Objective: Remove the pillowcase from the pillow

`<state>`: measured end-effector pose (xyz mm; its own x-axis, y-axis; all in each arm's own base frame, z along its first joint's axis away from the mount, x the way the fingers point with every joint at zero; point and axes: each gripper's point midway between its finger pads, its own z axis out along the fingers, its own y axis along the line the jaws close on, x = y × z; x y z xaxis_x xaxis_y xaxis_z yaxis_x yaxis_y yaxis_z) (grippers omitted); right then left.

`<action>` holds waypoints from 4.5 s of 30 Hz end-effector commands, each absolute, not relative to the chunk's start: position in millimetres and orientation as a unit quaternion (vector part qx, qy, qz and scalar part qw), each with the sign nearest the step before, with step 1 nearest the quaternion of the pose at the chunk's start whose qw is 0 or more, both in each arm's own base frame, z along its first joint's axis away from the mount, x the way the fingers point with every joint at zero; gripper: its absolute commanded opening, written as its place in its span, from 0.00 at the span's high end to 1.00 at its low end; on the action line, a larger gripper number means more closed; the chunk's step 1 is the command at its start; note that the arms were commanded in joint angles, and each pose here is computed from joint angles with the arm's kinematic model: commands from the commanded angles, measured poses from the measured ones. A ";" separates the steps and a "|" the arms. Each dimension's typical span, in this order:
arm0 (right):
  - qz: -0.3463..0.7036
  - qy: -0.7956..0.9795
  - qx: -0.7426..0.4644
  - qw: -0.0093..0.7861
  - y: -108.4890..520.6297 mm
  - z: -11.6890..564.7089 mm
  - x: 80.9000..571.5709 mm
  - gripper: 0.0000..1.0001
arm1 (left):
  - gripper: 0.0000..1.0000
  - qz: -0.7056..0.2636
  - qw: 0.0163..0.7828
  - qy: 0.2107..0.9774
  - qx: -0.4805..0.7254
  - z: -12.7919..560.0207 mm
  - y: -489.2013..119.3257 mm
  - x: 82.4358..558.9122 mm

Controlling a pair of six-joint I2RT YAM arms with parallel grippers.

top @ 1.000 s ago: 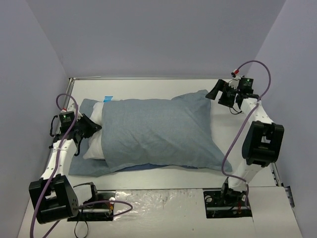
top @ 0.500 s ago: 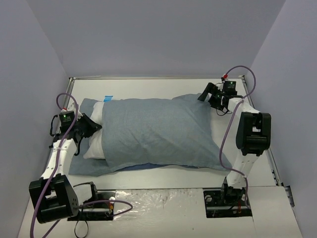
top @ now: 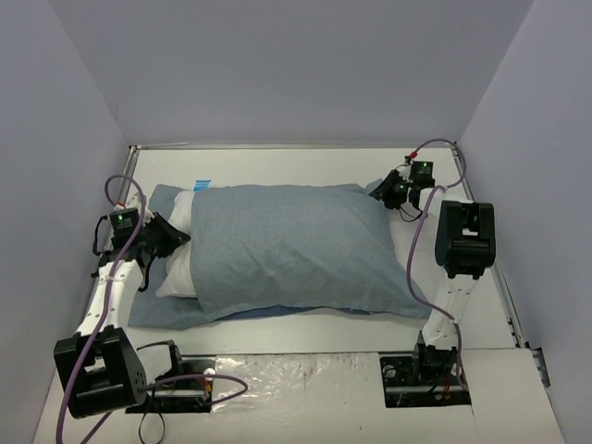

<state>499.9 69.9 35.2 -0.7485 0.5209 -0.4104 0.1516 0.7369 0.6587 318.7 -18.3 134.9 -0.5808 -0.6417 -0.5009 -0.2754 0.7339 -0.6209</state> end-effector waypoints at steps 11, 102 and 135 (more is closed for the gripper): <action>0.314 0.799 0.080 0.507 -0.2 224.0 503.4 1.00 | 0.98 -0.232 0.491 0.796 -0.268 226.6 8.0 335.8; 0.156 0.819 -0.546 0.083 101.6 108.0 186.7 0.50 | 0.98 -0.211 0.263 0.817 -0.468 119.6 37.8 372.1; 0.119 0.878 -0.402 0.231 17.8 144.5 329.9 0.41 | 0.98 -0.254 0.258 0.824 -0.437 108.8 12.4 343.2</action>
